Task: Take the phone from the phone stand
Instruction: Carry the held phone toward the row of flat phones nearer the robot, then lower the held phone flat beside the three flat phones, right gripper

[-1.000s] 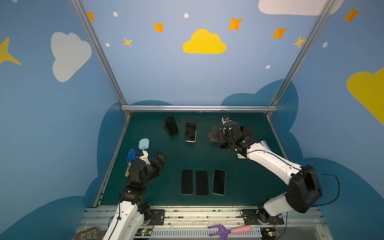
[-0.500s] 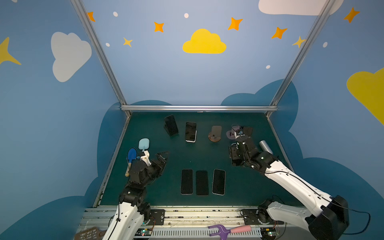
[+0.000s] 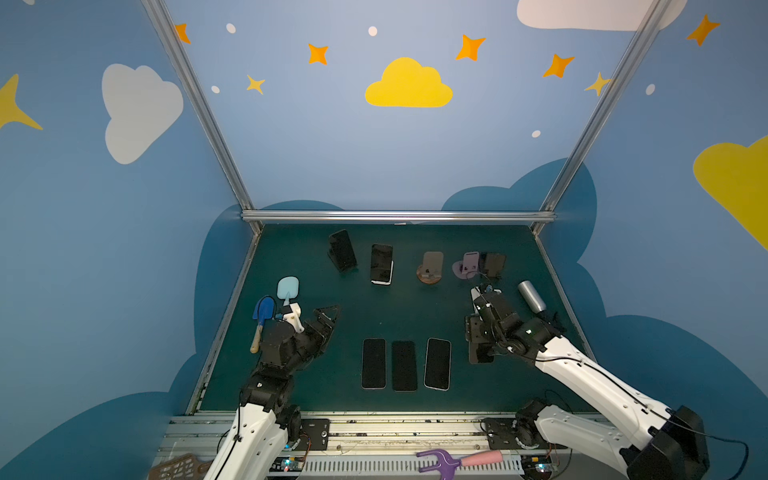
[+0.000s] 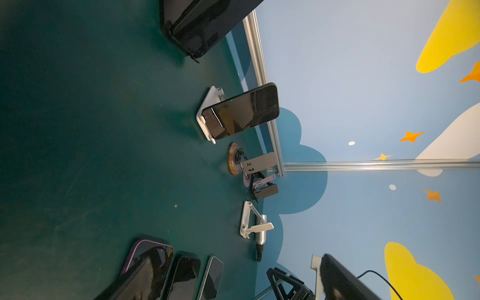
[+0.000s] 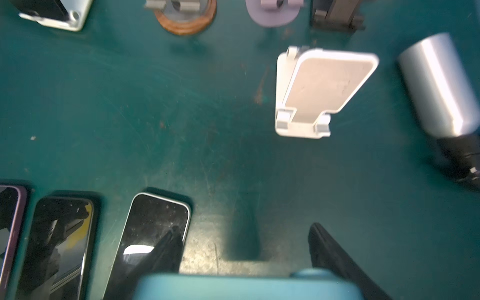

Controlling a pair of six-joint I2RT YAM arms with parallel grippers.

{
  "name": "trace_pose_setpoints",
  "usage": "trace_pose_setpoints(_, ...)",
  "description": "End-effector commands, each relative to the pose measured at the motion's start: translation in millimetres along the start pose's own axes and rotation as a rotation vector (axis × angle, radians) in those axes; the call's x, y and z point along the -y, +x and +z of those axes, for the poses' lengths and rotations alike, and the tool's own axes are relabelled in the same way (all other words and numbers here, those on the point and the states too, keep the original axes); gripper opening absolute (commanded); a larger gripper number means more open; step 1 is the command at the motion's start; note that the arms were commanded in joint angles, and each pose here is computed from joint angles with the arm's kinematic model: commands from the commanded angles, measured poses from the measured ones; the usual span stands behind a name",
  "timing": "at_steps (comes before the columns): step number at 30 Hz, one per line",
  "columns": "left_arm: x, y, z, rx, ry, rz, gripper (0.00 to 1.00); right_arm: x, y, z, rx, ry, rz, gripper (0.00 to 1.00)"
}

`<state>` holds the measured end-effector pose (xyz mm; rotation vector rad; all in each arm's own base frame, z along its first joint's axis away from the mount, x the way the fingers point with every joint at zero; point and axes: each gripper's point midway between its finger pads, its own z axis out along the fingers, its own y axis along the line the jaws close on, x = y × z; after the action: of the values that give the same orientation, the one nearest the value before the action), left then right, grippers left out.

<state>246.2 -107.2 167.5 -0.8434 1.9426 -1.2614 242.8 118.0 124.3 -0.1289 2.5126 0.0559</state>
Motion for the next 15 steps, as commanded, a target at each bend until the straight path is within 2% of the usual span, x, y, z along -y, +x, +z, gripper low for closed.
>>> trace_pose_setpoints(1, 1, 0, 0, -0.002, 0.004, 0.027, 1.0, -7, 13, 5, -0.045, -0.041, 0.058, 0.61)
trace_pose_setpoints(8, 3, 0, 1, -0.003, 0.012, 0.019, 1.0, -11, 42, 18, -0.16, -0.053, 0.112, 0.61)
trace_pose_setpoints(15, 0, 2, 1, -0.006, 0.008, -0.002, 1.0, -9, 59, 29, -0.274, 0.001, 0.141, 0.61)
